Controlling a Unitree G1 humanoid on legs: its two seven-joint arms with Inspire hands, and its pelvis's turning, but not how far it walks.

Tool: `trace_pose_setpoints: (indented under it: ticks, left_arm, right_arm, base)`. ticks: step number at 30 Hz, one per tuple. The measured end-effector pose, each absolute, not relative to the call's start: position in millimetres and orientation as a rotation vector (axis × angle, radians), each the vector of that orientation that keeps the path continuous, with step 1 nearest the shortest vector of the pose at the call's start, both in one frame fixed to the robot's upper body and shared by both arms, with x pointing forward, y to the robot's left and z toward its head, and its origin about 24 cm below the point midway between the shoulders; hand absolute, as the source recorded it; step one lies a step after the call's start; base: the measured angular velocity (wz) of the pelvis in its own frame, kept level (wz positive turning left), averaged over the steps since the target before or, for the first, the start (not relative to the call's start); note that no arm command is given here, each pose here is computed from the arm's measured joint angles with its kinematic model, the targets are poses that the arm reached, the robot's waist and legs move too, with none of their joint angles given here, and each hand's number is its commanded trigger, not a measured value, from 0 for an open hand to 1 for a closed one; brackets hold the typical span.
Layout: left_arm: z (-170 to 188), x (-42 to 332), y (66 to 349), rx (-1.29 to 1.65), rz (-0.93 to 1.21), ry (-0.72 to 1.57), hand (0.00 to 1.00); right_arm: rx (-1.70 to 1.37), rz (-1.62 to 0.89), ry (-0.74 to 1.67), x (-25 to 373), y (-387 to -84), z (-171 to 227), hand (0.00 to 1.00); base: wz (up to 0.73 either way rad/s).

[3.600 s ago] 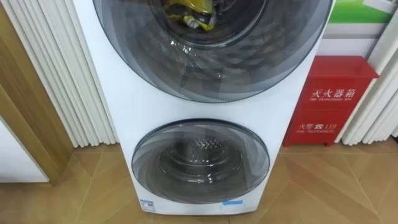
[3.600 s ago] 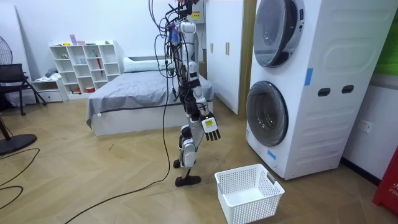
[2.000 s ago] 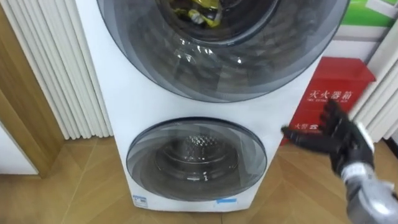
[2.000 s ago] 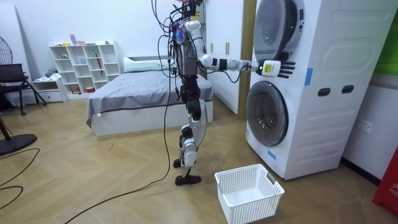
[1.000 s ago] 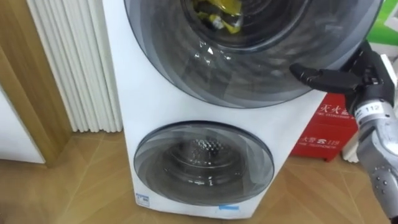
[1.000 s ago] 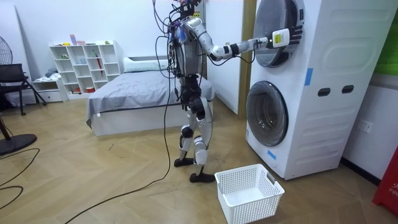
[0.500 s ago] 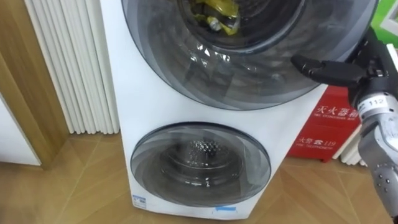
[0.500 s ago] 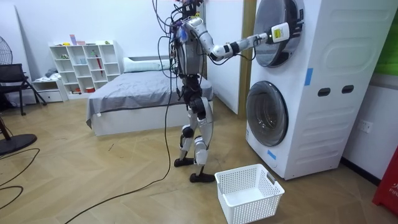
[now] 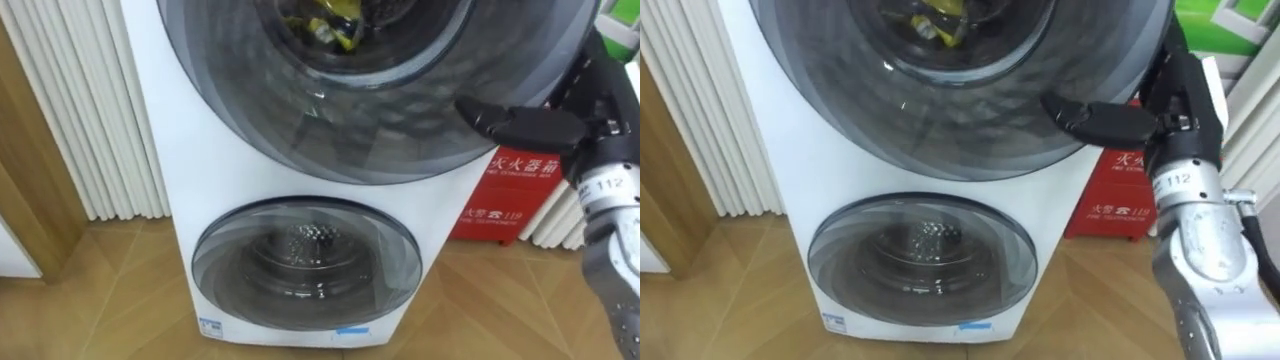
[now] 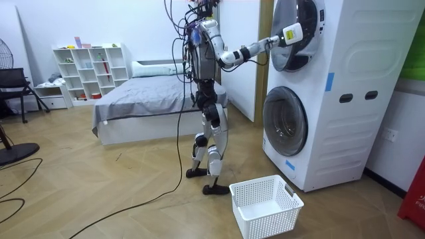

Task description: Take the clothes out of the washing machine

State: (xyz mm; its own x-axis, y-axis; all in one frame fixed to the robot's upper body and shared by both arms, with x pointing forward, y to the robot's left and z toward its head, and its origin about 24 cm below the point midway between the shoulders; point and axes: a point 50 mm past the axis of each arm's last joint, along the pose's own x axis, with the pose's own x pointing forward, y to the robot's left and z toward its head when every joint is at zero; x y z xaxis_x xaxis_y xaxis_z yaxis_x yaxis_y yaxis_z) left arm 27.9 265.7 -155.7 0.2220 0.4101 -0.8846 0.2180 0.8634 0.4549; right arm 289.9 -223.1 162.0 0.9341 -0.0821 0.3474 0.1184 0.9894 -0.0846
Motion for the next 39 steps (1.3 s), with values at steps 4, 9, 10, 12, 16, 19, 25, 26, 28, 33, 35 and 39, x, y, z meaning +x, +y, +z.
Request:
trace_pose_setpoints:
  ticks: [4,9,10,12,16,19,25,26,28,33,35,39]
  left_arm:
    - [-156,28,266,0.529,0.160,1.359,0.00]
    - [-155,28,268,0.530,0.158,1.348,0.00]
    - [-155,28,268,0.530,0.157,1.347,0.00]
    - [-155,30,267,0.528,0.155,1.333,0.00]
    - [-154,33,267,0.523,0.157,1.317,0.00]
    - [-155,31,266,0.502,0.169,1.317,0.00]
    - [-154,35,266,0.499,0.173,1.298,0.00]
    - [-154,36,266,0.499,0.172,1.298,0.00]
    - [-155,35,266,0.500,0.169,1.305,0.00]
    - [-156,33,263,0.511,0.134,1.314,0.00]
    - [-157,34,262,0.515,0.122,1.317,0.00]
    - [-159,38,260,0.524,0.097,1.305,0.00]
  right_arm:
    - [-0.137,-0.055,-0.368,277,-213,160,0.00]
    - [-0.189,-0.010,-0.383,264,-207,159,0.00]
    - [-0.190,-0.005,-0.383,263,-207,160,0.00]
    - [-0.191,0.015,-0.383,260,-206,159,0.00]
    - [-0.192,0.046,-0.382,256,-203,158,0.00]
    - [-0.178,0.069,-0.380,255,-199,156,0.00]
    - [-0.109,0.094,-0.379,248,-192,152,0.00]
    - [-0.104,0.100,-0.383,248,-192,153,0.00]
    - [-0.095,0.107,-0.386,248,-190,153,0.00]
    - [-0.056,0.134,-0.385,247,-186,153,0.00]
    - [-0.016,0.156,-0.385,247,-185,153,0.00]
    - [0.019,0.210,-0.413,243,-178,160,0.00]
  base:
    - [-0.06]
    - [-0.05]
    - [-0.06]
    - [-0.04]
    - [-0.03]
    - [-0.07]
    - [-0.01]
    - [-0.05]
    - [-0.05]
    - [-0.04]
    - [-0.02]
    - [-0.13]
